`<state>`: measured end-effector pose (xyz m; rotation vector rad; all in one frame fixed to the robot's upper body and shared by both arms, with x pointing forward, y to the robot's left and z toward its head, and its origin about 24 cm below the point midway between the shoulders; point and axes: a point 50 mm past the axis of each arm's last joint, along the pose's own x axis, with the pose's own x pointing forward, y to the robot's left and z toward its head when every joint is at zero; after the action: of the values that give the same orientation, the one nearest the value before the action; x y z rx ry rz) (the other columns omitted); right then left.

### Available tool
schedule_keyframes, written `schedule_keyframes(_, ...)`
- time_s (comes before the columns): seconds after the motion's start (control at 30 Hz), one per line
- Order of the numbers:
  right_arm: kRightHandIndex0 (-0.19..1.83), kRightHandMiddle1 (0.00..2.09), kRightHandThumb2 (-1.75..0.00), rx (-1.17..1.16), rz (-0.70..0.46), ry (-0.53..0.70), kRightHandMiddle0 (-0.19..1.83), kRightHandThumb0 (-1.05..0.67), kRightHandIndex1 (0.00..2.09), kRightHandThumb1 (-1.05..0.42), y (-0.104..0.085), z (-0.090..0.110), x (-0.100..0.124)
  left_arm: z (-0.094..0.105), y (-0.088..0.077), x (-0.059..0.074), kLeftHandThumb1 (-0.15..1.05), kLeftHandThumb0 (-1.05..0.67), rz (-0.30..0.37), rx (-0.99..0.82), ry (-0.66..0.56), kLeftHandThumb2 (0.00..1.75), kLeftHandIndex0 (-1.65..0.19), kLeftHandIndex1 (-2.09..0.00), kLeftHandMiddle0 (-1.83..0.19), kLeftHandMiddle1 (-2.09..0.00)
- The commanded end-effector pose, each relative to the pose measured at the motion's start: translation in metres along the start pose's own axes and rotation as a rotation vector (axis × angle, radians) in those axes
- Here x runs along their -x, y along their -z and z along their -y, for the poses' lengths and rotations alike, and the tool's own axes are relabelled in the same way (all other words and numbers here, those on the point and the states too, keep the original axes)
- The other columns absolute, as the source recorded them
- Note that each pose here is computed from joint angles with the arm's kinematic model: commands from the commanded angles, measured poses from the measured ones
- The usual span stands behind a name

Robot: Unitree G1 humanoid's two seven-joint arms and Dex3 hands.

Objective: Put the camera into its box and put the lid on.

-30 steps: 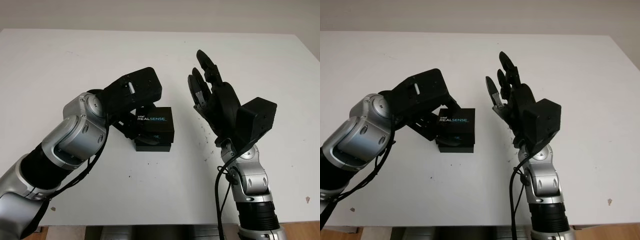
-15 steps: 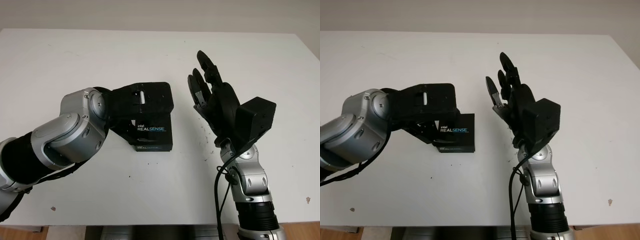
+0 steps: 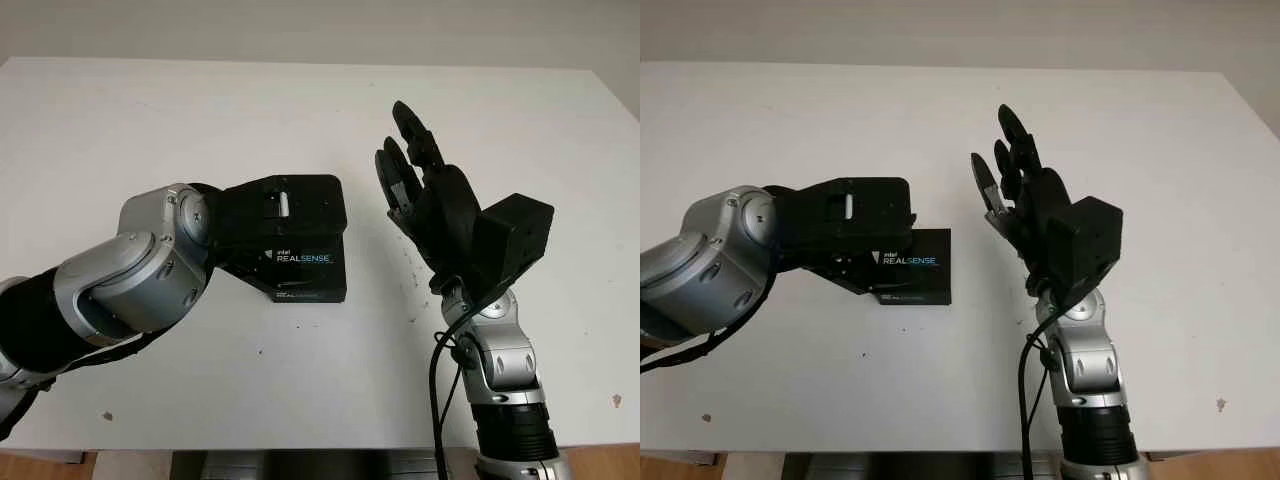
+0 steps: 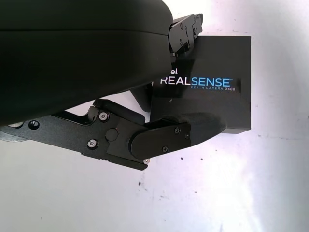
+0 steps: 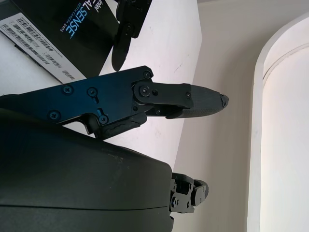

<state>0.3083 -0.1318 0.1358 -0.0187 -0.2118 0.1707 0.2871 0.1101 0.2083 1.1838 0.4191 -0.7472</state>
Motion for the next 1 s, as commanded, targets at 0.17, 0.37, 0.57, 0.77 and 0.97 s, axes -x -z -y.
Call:
schedule_keyframes(0.17, 0.03, 0.24, -0.43, 0.032, 0.045, -0.012, -0.04, -0.66, 0.06, -1.05, -0.004, 0.006, -0.001, -0.021, 0.027, 0.004, 1.05, -0.63, 0.044, -0.052, -0.125, 0.61, 0.19, 0.0, 0.19, 0.0)
schedule_keyframes(0.37, 0.03, 0.23, -0.44, 0.068, 0.067, -0.011, -0.05, -0.64, 0.05, -1.05, -0.005, 0.012, -0.001, -0.045, 0.052, 0.023, 1.05, -0.71, 0.09, 0.117, -0.176, 0.61, 0.17, -0.01, 0.15, -0.03)
schedule_keyframes(0.57, 0.0, 0.21, -0.44, 0.077, 0.06, -0.013, -0.07, -0.66, 0.04, -1.05, -0.005, 0.017, -0.002, -0.046, 0.069, 0.037, 1.05, -0.76, 0.121, 0.158, -0.263, 0.66, 0.19, 0.0, 0.19, 0.0)
schedule_keyframes(0.77, -0.04, 0.17, -0.47, 0.091, 0.066, -0.017, -0.09, -0.66, 0.03, -1.05, -0.005, 0.018, -0.003, -0.038, 0.086, 0.033, 1.05, -0.76, 0.179, 0.273, -0.471, 0.65, 0.19, 0.0, 0.19, 0.0)
schedule_keyframes(0.97, -0.1, 0.12, -0.54, 0.125, 0.024, -0.024, -0.12, -0.68, 0.01, -1.05, -0.001, 0.021, -0.003, -0.01, 0.098, 0.016, 1.05, -0.72, 0.392, 0.602, -0.767, 0.65, 0.19, 0.0, 0.19, 0.0)
